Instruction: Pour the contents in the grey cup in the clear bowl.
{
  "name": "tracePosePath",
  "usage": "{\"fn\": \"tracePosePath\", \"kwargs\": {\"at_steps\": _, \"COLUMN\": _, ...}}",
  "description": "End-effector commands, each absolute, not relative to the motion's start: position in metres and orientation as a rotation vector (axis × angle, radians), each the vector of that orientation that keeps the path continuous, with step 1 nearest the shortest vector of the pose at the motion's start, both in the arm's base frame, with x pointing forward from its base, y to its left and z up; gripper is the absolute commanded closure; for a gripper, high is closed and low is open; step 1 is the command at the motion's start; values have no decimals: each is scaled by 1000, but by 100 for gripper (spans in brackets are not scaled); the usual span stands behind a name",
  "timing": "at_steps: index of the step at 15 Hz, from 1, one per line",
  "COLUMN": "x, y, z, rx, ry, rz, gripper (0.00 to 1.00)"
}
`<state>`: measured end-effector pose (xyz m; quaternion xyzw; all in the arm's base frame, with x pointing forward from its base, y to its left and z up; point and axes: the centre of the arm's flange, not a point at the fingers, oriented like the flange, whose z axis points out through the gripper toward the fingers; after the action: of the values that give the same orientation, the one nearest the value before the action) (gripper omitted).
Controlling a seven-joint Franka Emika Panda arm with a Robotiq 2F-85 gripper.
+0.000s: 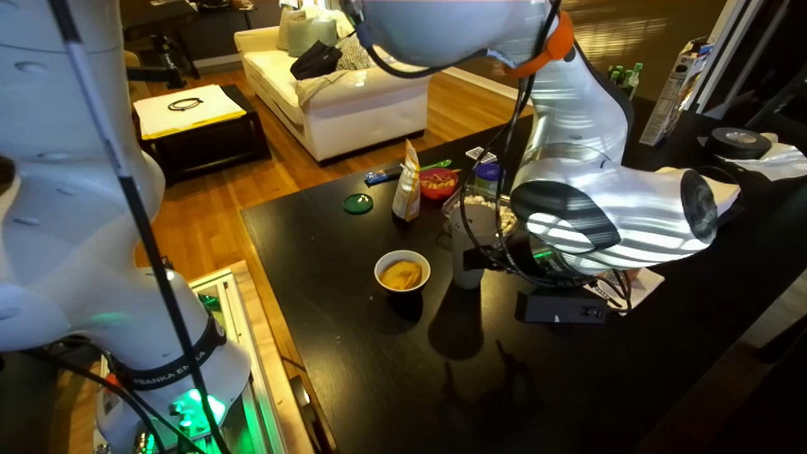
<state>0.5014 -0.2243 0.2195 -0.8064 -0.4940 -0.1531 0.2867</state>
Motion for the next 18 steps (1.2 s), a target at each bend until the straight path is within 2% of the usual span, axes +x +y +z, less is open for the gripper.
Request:
{"fn": "tracePosePath", "kwargs": {"at_steps": 1, "x": 516, "y": -224, "z": 206, "rx": -2048, "ry": -1263, "rz": -492, "gripper": 0}}
{"fn": "tracePosePath", "kwargs": {"at_steps": 10, "x": 513, "y": -210, "z": 163, "rx": -2011, "ry": -1177, "rz": -639, "gripper": 0}}
{"fn": "tracePosePath", "kwargs": {"at_steps": 18, "x": 510, "y": -204, "z": 137, "rx": -1988, "ry": -1239, "rz": -641, "gripper": 0}}
